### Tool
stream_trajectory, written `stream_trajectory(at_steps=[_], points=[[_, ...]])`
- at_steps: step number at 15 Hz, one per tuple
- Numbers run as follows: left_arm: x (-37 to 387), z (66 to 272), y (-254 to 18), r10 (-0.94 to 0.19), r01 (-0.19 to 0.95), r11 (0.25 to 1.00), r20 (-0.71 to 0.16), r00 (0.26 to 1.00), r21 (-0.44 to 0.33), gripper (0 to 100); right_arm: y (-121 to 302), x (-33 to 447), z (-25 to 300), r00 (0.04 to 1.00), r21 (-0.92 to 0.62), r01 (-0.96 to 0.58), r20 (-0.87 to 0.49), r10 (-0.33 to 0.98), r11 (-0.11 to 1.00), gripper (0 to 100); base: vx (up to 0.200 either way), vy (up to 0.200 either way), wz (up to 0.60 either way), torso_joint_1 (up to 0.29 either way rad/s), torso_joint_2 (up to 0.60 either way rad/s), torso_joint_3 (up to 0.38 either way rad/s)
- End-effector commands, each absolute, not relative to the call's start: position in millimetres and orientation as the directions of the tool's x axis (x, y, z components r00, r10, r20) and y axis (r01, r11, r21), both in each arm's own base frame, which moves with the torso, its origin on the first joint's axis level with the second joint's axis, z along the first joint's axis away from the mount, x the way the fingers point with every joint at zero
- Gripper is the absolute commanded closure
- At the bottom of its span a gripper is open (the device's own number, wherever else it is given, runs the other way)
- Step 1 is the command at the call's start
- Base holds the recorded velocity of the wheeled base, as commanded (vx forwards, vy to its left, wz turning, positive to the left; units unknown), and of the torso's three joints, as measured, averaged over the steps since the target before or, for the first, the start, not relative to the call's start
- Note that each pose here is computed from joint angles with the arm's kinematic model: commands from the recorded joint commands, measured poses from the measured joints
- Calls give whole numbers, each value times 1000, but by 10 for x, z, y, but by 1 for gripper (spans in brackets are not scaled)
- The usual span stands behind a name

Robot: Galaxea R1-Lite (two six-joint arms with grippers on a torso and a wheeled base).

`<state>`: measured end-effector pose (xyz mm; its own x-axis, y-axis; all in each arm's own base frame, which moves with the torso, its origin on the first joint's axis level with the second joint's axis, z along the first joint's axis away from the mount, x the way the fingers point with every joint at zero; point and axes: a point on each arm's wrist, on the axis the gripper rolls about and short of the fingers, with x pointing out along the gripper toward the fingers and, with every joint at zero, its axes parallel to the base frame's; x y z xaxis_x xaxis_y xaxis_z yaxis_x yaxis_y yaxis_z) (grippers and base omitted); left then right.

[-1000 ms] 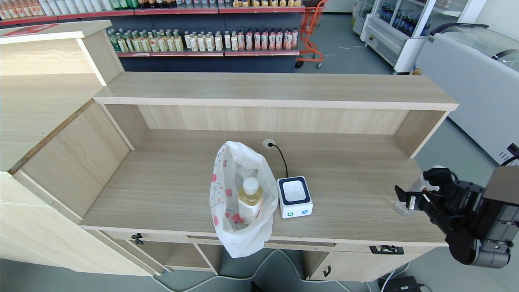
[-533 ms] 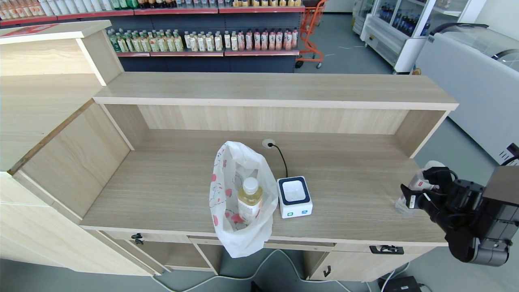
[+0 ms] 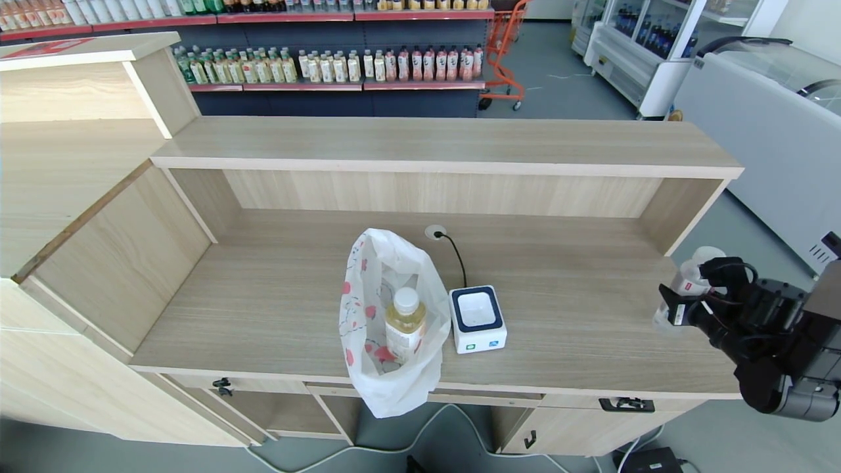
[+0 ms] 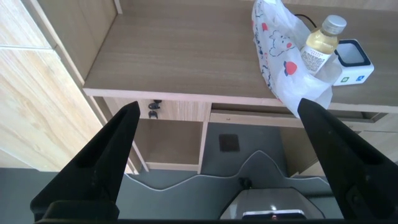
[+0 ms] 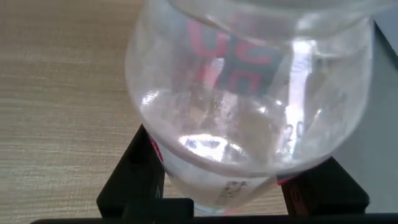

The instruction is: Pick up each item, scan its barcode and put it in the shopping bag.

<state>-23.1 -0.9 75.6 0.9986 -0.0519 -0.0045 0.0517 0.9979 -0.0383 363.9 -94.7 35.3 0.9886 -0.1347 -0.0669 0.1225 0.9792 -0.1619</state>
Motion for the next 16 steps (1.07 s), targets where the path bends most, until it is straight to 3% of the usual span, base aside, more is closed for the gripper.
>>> stream_trajectory(at_steps=[1,4,6,7,8,11,13,16], points=[[-231,755,-9,-52,52,998,-5,999,-39,0,-878,3458,1057,996,-104,93,17,-92,990,100,0,0,0,0,0,0],[-231,755,-9,-52,52,998,-5,999,-39,0,-506,2803,2048,989,69,-142,-24,144,988,100,0,0,0,0,0,0],[-231,755,-9,-52,52,998,-5,999,-39,0,-208,2340,2385,913,179,-398,-16,407,900,100,0,0,0,0,0,0],[-231,755,-9,-52,52,998,-5,999,-39,0,-151,2227,2440,883,203,-459,-8,470,865,100,0,0,0,0,0,0],[-231,755,-9,-52,52,998,-5,999,-39,0,26,1977,2540,806,237,-578,17,592,781,100,0,0,0,0,0,0],[-231,755,-9,-52,52,998,-5,999,-39,0,466,1464,2708,609,270,-767,21,793,582,100,0,0,0,0,0,0],[-231,755,-9,-52,52,998,-5,999,-39,0,663,1246,2761,496,289,-833,10,869,472,100,0,0,0,0,0,0],[-231,755,-9,-52,52,998,-5,999,-39,0,911,1099,2779,432,289,-866,16,902,409,100,0,0,0,0,0,0]])
